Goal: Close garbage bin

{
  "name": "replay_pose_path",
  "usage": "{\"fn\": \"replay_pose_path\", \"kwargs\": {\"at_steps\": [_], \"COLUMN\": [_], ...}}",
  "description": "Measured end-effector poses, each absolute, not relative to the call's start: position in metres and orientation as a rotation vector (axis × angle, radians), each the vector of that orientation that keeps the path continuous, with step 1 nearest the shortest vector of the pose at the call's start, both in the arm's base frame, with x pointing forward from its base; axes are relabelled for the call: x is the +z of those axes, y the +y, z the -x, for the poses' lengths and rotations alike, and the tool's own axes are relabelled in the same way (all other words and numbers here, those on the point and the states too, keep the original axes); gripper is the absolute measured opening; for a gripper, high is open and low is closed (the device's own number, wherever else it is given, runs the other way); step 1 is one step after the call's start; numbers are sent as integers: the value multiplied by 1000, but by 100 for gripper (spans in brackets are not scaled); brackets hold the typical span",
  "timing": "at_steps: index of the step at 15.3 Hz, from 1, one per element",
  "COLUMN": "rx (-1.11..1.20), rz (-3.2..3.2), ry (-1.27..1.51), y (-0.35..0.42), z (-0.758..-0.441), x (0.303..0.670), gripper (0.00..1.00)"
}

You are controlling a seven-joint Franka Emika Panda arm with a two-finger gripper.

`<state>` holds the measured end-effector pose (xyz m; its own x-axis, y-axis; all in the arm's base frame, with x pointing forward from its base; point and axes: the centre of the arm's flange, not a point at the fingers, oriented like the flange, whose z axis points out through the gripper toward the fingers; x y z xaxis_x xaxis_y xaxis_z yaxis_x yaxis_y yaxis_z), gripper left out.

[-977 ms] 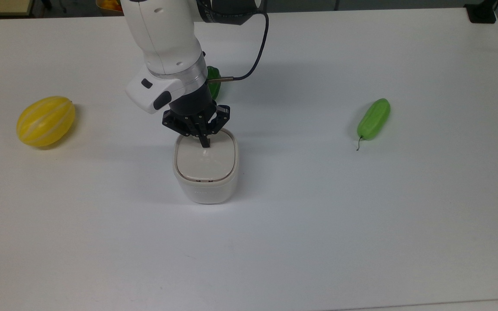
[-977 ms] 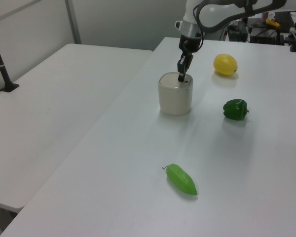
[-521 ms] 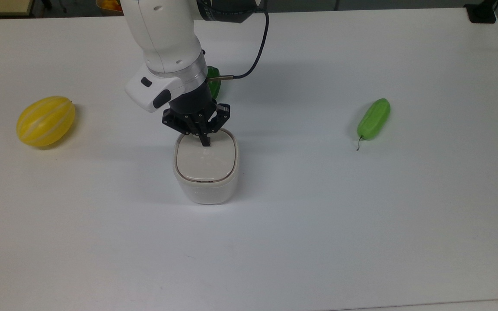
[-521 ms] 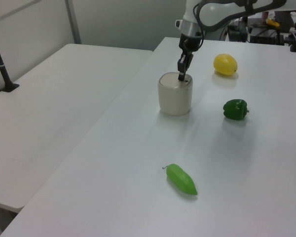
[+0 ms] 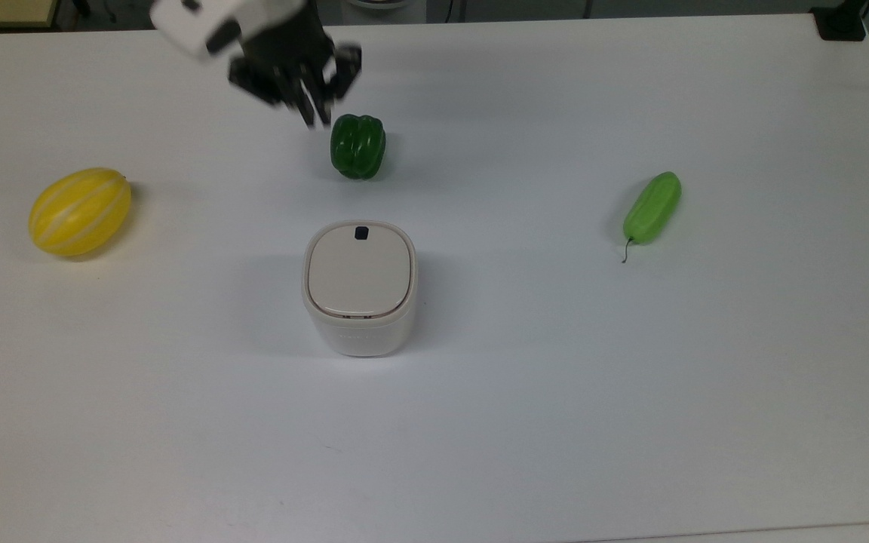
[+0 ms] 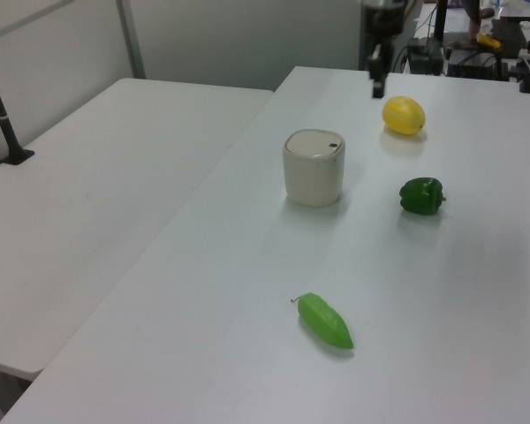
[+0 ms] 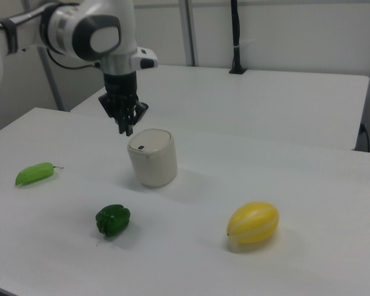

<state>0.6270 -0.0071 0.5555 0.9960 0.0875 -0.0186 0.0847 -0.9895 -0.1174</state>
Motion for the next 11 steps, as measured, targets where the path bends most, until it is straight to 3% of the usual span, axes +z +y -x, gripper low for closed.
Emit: {"fn": "replay_pose_path", "kwargs": {"at_steps": [1,7,8,11], "rx": [78,181,186,202], "rz": [3043,3193,3199,3188], "ry": [-140,68,68,56], "y": [-12,-10,-7,-8], "z": [-611,-578,-574,-552], "x": [573,599,599,601], "gripper": [34,94,100,100]}}
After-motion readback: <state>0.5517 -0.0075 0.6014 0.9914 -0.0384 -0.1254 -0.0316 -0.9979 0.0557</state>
